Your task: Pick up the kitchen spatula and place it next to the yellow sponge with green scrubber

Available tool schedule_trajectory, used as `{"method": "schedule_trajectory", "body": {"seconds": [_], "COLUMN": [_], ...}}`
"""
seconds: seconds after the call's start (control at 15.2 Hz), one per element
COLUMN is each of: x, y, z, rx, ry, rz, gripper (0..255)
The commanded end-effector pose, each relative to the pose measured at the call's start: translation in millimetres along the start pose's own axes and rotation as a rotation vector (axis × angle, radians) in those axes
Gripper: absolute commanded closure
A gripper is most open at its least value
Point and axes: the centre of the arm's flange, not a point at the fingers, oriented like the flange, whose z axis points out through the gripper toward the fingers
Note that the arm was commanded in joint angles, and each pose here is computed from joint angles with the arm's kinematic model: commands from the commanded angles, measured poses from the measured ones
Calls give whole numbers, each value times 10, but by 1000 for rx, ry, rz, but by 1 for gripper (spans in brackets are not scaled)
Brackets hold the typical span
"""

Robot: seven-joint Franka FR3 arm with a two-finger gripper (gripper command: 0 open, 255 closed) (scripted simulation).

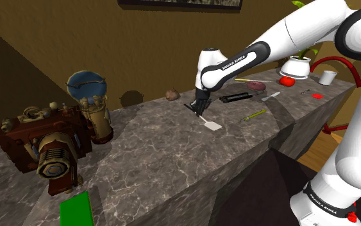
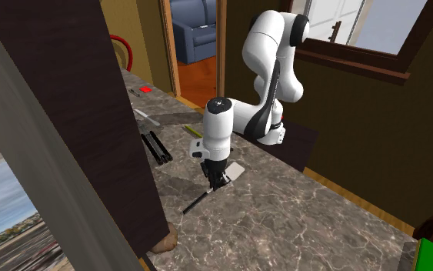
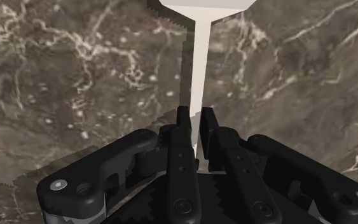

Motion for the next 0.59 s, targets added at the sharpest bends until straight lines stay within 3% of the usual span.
{"method": "schedule_trajectory", "body": {"seconds": [0.0, 0.53], "x": [0, 21], "y": [0, 0], "z": [0, -315], "rx": [0, 0], "ry": [0, 0], "rz": [0, 0], "gripper": [255, 255]}}
